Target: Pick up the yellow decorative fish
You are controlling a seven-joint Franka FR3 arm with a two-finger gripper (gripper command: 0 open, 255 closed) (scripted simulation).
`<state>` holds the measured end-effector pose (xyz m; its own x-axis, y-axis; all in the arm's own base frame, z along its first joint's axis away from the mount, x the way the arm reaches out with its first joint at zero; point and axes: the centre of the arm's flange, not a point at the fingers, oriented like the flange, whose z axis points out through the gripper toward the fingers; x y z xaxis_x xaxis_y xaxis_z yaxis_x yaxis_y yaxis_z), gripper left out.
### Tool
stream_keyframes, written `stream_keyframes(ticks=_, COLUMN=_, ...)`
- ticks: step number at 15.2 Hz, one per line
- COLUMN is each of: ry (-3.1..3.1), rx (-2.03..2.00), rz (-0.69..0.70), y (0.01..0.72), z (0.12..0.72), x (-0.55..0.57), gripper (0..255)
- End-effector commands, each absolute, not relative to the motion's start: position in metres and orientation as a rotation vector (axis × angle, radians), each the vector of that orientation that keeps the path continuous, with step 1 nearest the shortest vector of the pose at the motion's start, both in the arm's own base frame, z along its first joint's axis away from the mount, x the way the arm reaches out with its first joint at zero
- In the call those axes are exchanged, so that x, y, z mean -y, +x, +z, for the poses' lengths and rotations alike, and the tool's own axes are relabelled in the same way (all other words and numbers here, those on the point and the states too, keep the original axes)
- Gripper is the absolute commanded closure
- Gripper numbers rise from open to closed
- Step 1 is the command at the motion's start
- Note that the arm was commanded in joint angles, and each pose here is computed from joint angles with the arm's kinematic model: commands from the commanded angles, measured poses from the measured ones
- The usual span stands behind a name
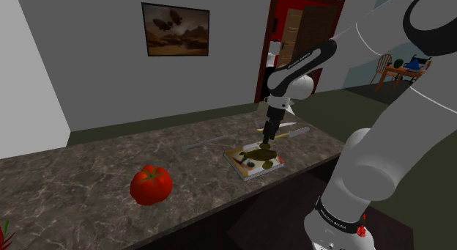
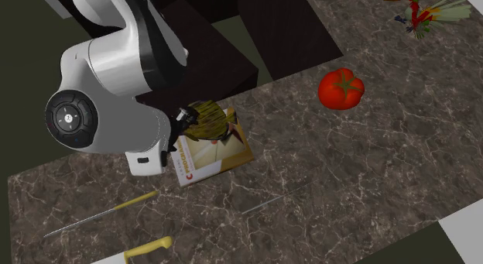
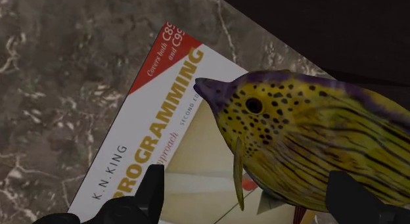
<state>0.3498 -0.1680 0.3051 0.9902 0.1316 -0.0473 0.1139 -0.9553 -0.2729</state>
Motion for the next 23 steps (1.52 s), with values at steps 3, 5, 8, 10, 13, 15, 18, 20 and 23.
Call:
stream_keyframes(ticks=3, ry=-2.862, rx=0.18, rz=0.094, y=0.351, z=0.3, x=0.167, gripper=255)
stream_keyframes(ticks=5, ry=-2.862, rx=0.18, rz=0.094, y=0.351, z=0.3, x=0.167, gripper=255)
stream_keyframes(ticks=8, ry=-2.862, rx=0.18, rz=0.094, y=0.351, z=0.3, x=0.167, gripper=255)
stream_keyframes(ticks=10, ry=-2.862, rx=0.18, rz=0.094, y=0.351, z=0.3, x=0.167, gripper=255)
stream_keyframes(ticks=13, ry=-2.862, rx=0.18, rz=0.094, y=0.351, z=0.311, x=0.168, gripper=255)
stream_keyframes(ticks=15, ry=-2.862, rx=0.18, rz=0.094, y=0.351, z=0.321, x=0.168, gripper=255)
stream_keyframes(ticks=18, ry=-2.862, rx=0.18, rz=0.094, y=0.351, z=0.337, x=0.168, gripper=255)
stream_keyframes(ticks=20, ry=-2.862, rx=0.18, rz=0.094, y=0.351, z=0.348, x=0.168, gripper=255)
stream_keyframes(ticks=23, ry=-2.862, rx=0.18, rz=0.094, y=0.351, z=0.364, x=0.168, gripper=255)
